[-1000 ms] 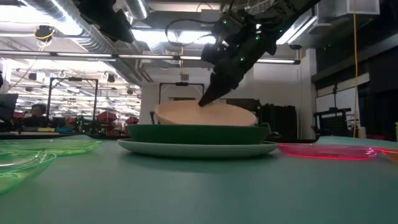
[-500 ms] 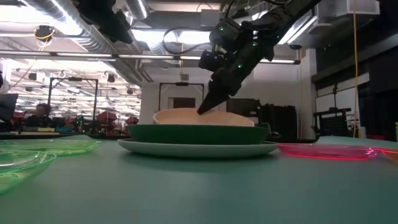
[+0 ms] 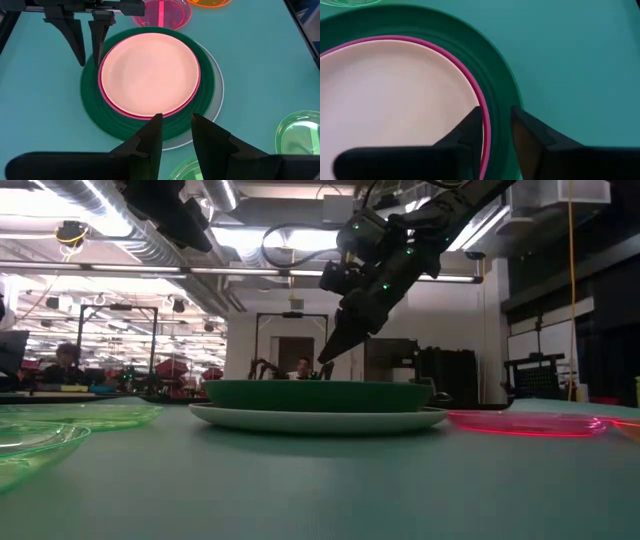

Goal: Stack plastic plates
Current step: Stack the top light green plate on top of the light orange plate

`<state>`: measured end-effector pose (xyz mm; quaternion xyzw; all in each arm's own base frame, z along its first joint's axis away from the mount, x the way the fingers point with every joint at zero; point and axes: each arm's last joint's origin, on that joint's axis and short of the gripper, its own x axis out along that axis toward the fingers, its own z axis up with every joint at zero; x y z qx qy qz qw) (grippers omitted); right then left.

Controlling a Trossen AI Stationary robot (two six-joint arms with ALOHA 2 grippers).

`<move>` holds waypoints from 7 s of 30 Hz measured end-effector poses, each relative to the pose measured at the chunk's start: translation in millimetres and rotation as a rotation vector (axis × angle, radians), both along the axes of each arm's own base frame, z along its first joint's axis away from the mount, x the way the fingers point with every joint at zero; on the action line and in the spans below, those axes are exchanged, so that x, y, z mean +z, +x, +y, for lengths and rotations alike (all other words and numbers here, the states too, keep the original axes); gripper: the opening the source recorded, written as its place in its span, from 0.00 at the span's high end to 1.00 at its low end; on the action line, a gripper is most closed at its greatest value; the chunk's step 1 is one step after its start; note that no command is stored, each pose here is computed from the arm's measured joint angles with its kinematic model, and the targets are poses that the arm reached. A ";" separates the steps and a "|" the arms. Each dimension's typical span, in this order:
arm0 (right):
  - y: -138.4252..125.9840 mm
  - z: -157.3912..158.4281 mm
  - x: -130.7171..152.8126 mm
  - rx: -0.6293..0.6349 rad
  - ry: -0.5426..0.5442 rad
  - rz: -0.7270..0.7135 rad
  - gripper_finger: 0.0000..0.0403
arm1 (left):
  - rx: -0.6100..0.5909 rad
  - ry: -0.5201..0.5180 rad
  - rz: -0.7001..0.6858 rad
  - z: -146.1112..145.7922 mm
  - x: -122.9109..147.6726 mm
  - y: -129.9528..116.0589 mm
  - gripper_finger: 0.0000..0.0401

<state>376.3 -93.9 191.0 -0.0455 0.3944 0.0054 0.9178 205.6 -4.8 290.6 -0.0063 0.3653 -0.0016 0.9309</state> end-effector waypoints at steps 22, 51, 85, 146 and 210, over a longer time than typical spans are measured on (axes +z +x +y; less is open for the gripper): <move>-14.7 14.3 51.8 0.134 -0.013 -0.148 0.75 | 0.317 -0.162 0.359 2.2 -76.6 -28.2 0.76; -18.8 75.8 71.2 0.318 -0.118 -0.166 0.75 | 0.603 -0.315 0.568 2.1 -143.1 -63.0 0.76; -18.6 75.6 70.9 0.314 -0.115 -0.165 0.75 | 0.651 -0.382 0.537 1.4 -142.2 -59.7 0.76; -23.4 76.2 73.3 0.316 -0.109 -0.143 0.75 | 0.597 -0.464 0.505 -9.2 -154.4 -59.6 0.76; -129.7 74.4 125.8 0.146 -0.273 0.201 0.75 | 0.295 -0.563 -0.115 -0.9 -8.5 39.1 1.00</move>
